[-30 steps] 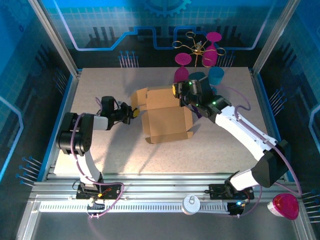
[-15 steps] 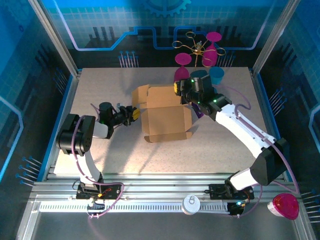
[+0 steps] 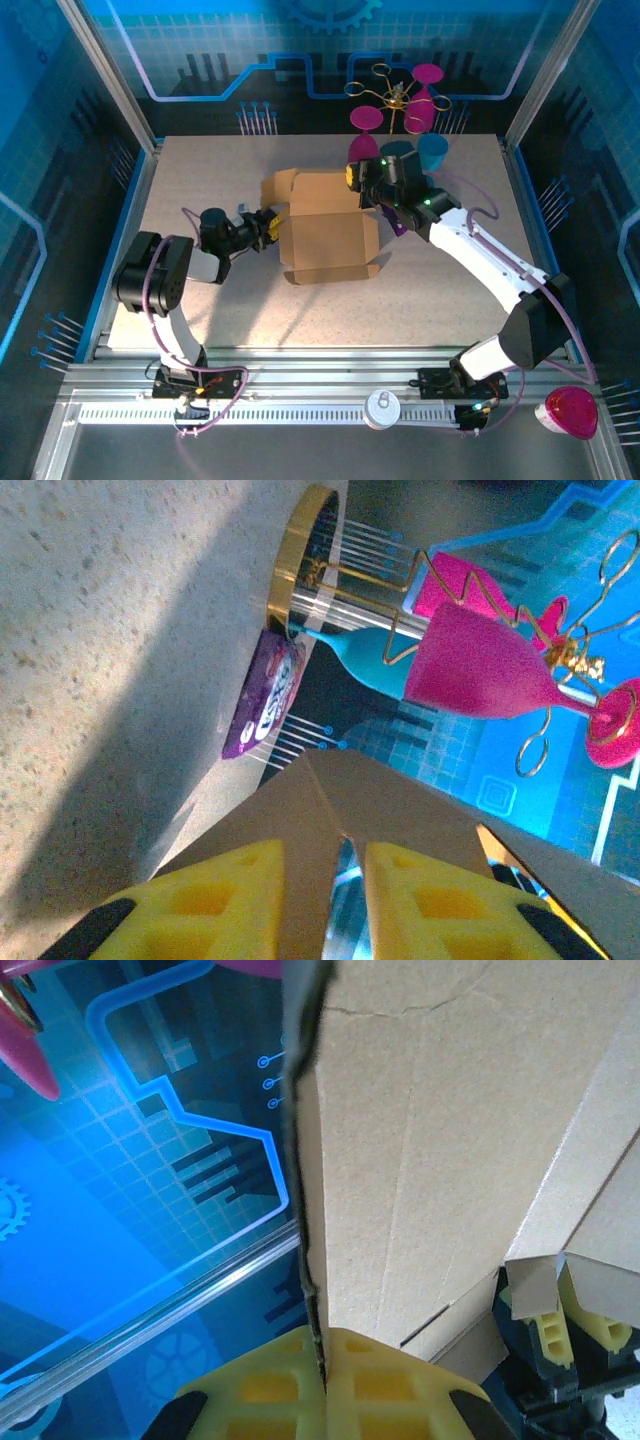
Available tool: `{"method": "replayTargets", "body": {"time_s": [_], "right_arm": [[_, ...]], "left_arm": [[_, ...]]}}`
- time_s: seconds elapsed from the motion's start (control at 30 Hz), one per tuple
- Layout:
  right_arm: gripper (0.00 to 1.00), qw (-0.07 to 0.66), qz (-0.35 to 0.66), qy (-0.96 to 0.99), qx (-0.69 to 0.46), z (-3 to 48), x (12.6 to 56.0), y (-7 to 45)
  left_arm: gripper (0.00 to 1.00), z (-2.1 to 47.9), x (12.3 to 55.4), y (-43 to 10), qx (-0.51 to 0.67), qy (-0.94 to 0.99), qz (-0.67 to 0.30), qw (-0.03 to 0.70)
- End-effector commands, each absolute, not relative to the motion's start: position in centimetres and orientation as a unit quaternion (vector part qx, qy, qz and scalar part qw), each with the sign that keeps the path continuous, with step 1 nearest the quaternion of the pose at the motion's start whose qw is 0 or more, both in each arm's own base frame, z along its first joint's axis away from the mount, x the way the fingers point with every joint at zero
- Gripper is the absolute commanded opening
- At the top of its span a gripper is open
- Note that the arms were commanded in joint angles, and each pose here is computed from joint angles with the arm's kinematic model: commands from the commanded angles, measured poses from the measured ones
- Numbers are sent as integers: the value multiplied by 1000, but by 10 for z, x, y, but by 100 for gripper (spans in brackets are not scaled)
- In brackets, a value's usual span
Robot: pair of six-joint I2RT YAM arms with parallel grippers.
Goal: Fold the paper box
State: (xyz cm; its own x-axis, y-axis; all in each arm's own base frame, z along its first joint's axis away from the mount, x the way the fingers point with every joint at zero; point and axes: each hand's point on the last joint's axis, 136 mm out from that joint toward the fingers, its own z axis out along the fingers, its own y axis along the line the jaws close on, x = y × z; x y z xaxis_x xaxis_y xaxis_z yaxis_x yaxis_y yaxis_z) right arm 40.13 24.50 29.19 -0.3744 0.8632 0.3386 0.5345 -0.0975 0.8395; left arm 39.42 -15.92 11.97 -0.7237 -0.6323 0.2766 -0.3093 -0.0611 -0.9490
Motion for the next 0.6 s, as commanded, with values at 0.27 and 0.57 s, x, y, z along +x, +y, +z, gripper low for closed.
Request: {"method": "replayTargets", "body": {"time_s": [0.27, 0.57], "right_arm": [[0, 148, 522, 642, 542, 290, 404, 245], [0, 143, 523, 642, 543, 288, 400, 247]], "left_arm": [[44, 137, 385, -178, -284, 753, -565, 181], [38, 135, 382, -187, -271, 795, -508, 191]]}}
